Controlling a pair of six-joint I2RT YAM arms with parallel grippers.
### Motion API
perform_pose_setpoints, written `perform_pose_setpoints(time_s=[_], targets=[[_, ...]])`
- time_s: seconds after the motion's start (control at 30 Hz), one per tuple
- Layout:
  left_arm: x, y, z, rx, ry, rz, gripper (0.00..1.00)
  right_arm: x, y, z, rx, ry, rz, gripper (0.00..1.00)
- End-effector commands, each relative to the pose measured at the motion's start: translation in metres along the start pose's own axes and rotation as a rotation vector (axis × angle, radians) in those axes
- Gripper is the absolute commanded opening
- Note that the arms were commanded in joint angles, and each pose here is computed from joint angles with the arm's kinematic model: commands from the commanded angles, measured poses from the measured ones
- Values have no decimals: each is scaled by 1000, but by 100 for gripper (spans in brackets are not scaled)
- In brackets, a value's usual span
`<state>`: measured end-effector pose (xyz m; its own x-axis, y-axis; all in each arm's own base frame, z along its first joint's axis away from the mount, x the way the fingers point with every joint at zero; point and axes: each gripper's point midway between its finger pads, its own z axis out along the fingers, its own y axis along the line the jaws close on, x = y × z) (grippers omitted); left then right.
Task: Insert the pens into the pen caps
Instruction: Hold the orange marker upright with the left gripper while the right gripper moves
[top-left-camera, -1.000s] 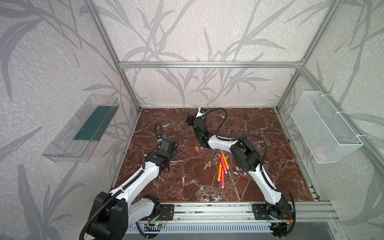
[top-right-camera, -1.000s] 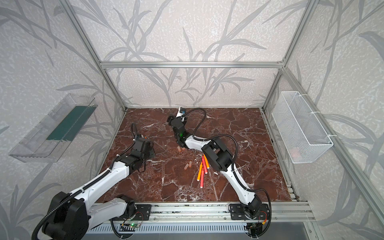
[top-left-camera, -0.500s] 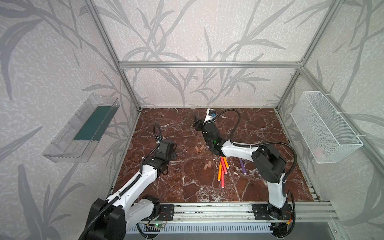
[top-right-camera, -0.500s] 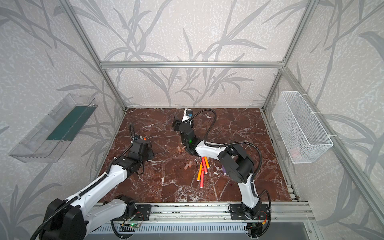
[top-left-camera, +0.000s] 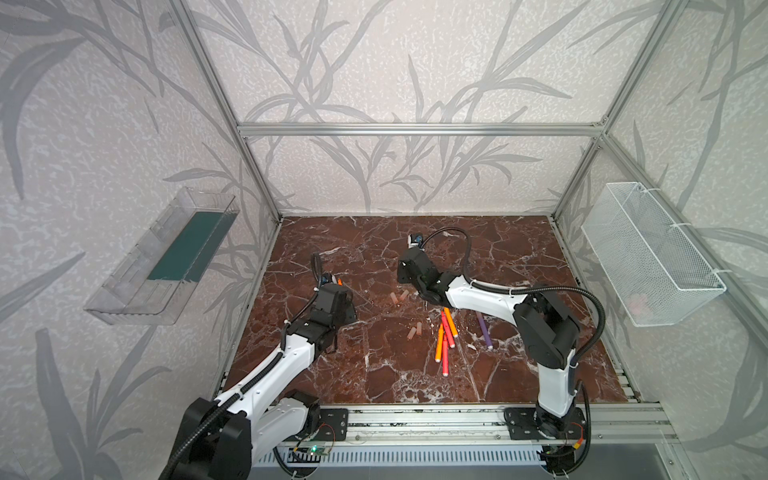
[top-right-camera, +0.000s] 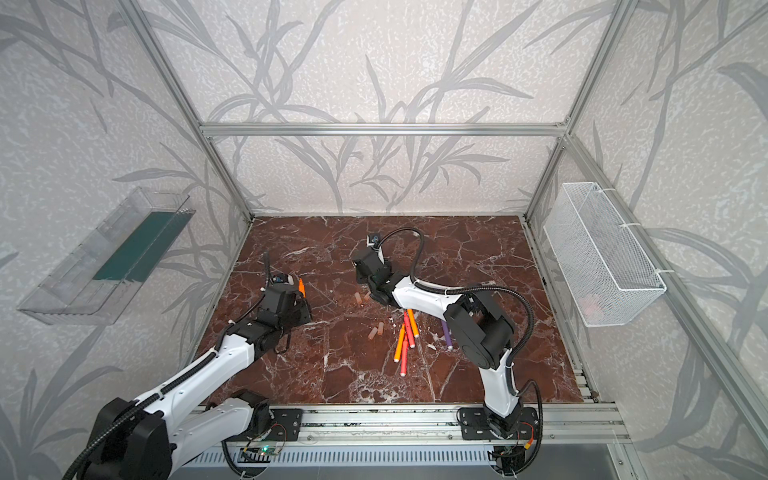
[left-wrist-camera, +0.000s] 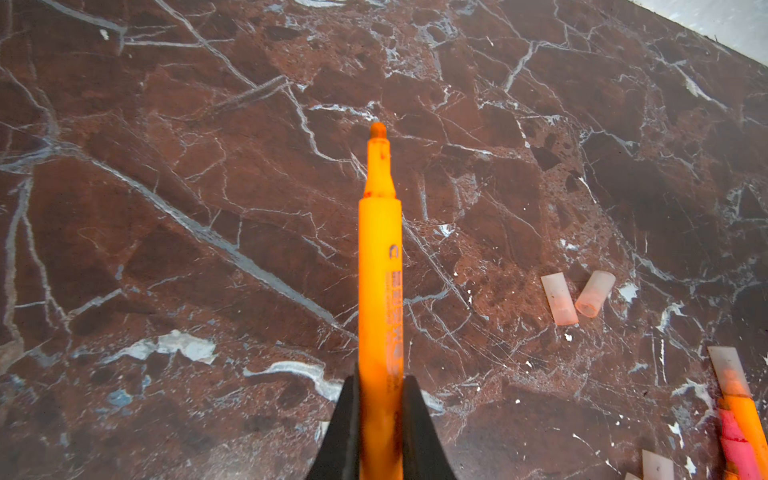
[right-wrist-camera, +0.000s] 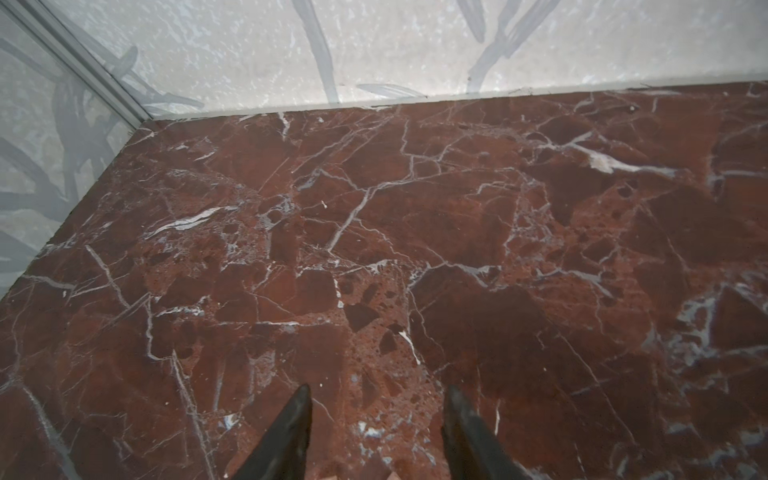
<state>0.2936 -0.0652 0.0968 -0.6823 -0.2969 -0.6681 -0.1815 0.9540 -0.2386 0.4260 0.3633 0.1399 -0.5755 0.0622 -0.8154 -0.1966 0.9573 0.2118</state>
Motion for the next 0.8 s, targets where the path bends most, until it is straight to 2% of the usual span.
perform_pose_setpoints(time_s=[0.0,0.1,0.47,0.77], targets=[[-8,-17,-5,101,-39,23,0,58,-17,13,73,236,-102,50],[-7,-22,-9,141,-43,27,0,65,-19,19,91,249,-96,49],[-10,-19,-19,150,-79,21,0,92,-29,31,121,333,-80,49],[-10,-19,-21,156,-89,17,0,109,-31,26,109,394,-73,42]])
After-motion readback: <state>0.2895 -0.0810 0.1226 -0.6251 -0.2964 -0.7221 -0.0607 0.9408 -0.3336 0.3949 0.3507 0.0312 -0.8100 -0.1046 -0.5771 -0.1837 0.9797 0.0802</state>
